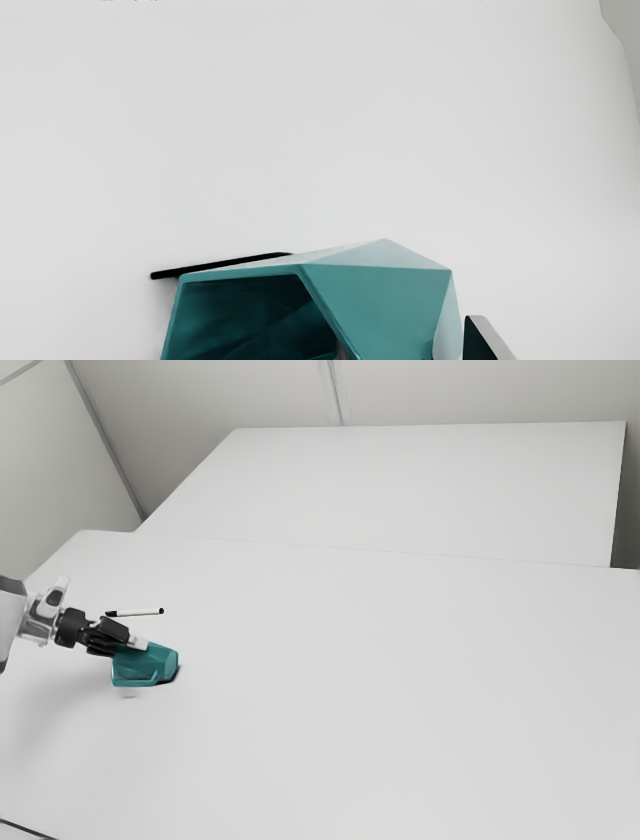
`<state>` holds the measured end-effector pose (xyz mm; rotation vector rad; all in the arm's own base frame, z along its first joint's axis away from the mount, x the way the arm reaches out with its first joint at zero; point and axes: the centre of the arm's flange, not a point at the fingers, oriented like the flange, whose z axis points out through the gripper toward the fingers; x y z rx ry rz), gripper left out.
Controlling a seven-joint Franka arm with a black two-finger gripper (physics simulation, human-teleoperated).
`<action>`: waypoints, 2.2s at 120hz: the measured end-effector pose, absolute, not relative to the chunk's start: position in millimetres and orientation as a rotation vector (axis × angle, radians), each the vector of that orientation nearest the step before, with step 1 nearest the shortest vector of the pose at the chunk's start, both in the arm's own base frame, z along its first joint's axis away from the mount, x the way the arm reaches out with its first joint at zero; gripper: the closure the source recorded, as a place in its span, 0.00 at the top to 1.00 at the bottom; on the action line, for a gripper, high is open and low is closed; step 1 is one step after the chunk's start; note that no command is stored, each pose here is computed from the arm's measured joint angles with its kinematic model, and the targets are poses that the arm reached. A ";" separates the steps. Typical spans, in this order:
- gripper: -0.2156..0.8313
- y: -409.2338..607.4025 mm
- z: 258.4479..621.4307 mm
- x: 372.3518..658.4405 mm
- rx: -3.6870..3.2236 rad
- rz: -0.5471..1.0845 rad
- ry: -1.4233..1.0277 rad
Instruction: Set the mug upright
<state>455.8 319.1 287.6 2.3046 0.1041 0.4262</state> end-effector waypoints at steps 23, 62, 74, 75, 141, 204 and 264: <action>0.25 314.6 292.8 459.2 2.304 0.428 0.093; 0.09 307.5 307.8 464.8 2.314 0.443 0.066; 0.09 302.9 316.9 467.1 2.318 0.454 0.049; 0.09 302.4 317.7 467.2 2.318 0.455 0.047; 0.05 192.4 418.8 511.6 2.526 0.389 -0.339; 0.04 93.9 468.8 500.5 2.851 0.174 -0.540; 0.05 17.7 446.1 487.0 3.071 0.077 -0.440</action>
